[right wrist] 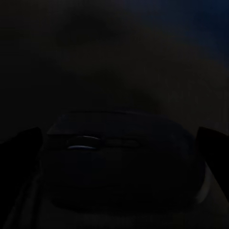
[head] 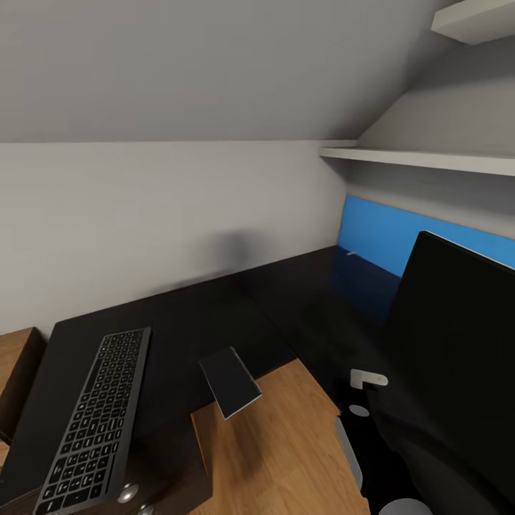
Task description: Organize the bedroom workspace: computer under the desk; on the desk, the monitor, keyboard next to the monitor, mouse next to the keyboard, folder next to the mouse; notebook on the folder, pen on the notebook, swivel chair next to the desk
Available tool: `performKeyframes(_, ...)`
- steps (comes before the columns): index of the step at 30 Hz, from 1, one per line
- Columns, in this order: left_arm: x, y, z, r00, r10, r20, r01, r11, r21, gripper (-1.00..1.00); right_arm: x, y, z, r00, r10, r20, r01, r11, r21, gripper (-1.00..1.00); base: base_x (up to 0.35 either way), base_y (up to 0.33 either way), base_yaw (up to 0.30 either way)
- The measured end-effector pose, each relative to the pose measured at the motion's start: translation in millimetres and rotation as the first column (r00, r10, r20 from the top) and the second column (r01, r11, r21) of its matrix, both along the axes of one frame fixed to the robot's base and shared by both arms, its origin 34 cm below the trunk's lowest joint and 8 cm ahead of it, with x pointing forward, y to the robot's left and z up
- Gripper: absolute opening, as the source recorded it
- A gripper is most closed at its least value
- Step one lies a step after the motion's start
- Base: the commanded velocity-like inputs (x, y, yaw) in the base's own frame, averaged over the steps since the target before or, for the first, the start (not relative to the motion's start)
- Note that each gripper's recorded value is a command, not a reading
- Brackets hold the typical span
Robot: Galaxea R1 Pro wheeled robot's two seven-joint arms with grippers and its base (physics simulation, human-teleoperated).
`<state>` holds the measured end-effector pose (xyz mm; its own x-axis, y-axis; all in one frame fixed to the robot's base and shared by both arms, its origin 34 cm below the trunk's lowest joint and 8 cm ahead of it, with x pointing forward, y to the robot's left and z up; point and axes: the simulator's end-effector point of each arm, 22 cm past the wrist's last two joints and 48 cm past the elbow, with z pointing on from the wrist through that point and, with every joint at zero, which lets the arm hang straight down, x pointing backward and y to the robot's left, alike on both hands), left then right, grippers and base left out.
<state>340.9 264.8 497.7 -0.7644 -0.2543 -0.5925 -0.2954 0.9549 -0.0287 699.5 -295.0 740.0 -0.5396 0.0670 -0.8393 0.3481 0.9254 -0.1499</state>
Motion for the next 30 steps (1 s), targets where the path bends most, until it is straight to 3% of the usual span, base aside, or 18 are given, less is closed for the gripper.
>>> performKeyframes(13,-2,-1,-1,1.000,0.000,-0.005,0.000,1.000,-0.001,1.00,1,2,2,1.000,-0.006,-0.002,0.006,1.000,0.013,-1.00,0.000,0.000,0.057)
performKeyframes(17,-2,0,-1,1.000,0.000,-0.006,0.000,1.000,0.000,1.00,4,11,10,1.000,0.012,-0.028,-0.011,1.000,0.018,-1.00,0.000,0.000,0.001)
performKeyframes(26,-2,0,-1,1.000,-0.001,-0.005,0.001,1.000,-0.001,1.00,15,37,73,0.998,0.052,-0.042,-0.050,0.998,0.043,-1.00,0.000,0.000,0.000)
performKeyframes(30,-2,-1,-1,1.000,-0.001,-0.005,0.001,1.000,-0.001,1.00,18,57,87,0.994,0.106,-0.042,-0.105,0.994,0.029,-1.00,0.000,0.000,0.000)
